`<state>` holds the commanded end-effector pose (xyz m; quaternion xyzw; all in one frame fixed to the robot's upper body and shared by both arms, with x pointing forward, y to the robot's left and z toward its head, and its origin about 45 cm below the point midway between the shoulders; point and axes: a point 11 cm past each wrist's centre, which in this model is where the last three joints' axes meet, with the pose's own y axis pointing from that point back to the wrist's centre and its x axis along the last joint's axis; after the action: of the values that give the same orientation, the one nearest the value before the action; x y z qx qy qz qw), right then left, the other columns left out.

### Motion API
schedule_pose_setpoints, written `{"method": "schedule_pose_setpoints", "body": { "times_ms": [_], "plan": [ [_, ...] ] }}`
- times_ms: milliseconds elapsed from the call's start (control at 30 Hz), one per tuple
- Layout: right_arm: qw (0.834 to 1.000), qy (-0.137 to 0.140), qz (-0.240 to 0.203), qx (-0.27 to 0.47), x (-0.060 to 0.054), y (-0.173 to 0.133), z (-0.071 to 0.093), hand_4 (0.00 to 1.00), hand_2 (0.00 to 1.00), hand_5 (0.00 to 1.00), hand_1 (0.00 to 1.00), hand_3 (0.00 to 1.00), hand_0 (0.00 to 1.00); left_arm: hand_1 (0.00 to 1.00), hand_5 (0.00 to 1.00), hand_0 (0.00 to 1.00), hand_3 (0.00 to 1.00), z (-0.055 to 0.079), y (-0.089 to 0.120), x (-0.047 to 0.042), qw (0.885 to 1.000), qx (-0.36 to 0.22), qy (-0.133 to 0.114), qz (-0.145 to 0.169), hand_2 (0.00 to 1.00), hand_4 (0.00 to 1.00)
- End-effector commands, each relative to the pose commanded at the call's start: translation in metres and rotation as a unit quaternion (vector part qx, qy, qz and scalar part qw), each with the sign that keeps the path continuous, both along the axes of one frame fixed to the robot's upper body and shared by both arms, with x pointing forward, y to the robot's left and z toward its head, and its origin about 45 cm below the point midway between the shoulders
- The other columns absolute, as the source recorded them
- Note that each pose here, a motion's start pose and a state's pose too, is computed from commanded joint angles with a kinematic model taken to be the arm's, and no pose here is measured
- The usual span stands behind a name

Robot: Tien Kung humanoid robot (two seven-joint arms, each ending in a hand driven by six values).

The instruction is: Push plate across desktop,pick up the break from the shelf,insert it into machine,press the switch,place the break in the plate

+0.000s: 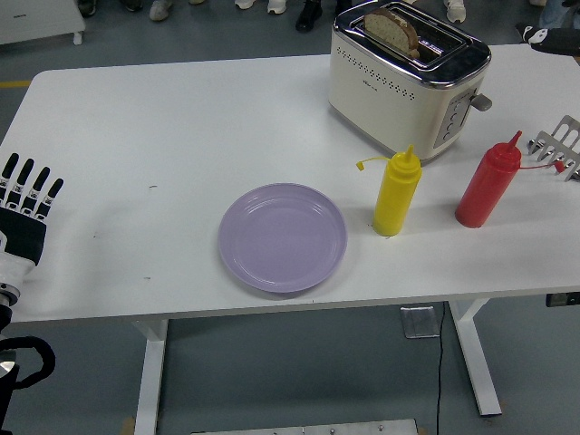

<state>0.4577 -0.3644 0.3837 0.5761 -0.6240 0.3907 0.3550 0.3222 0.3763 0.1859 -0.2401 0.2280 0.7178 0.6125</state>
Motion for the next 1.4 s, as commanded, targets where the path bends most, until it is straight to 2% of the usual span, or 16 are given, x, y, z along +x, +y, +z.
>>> {"method": "schedule_pose_setpoints", "body": {
  "times_ms": [233,367,633,1033,1400],
  "plan": [
    [0.999,-0.011,0.033,0.009,0.015,0.027,0.012,0.797,0.914,0.46,0.811,0.955,0.827,0.86,0.998,0.811,0.862,0.001,0.0,0.0007,1.0,0.0,-0.001,-0.001,0.916,0.637],
    [0.998,-0.002,0.053,0.018,0.027,0.048,0.013,0.804,0.888,0.447,0.805,0.923,0.826,0.86,0.998,0.811,0.863,0.001,0.0,0.0004,1.0,0.0,-0.001,0.0,0.916,0.637],
    [0.996,0.023,0.082,0.021,0.042,0.082,0.008,0.805,0.853,0.449,0.792,0.894,0.823,0.86,0.998,0.811,0.862,0.001,0.001,0.0004,1.0,0.001,0.0,0.0,0.916,0.637],
    [0.993,0.053,0.106,0.007,0.055,0.122,-0.001,0.799,0.83,0.458,0.776,0.869,0.804,0.86,0.998,0.81,0.862,-0.001,0.0,-0.0002,1.0,0.002,0.002,-0.001,0.917,0.637],
    [0.992,0.074,0.097,-0.018,0.066,0.137,-0.009,0.798,0.797,0.459,0.752,0.855,0.771,0.86,0.998,0.81,0.862,-0.002,0.0,-0.0011,1.0,0.003,0.005,-0.002,0.916,0.637]
  ]
}}
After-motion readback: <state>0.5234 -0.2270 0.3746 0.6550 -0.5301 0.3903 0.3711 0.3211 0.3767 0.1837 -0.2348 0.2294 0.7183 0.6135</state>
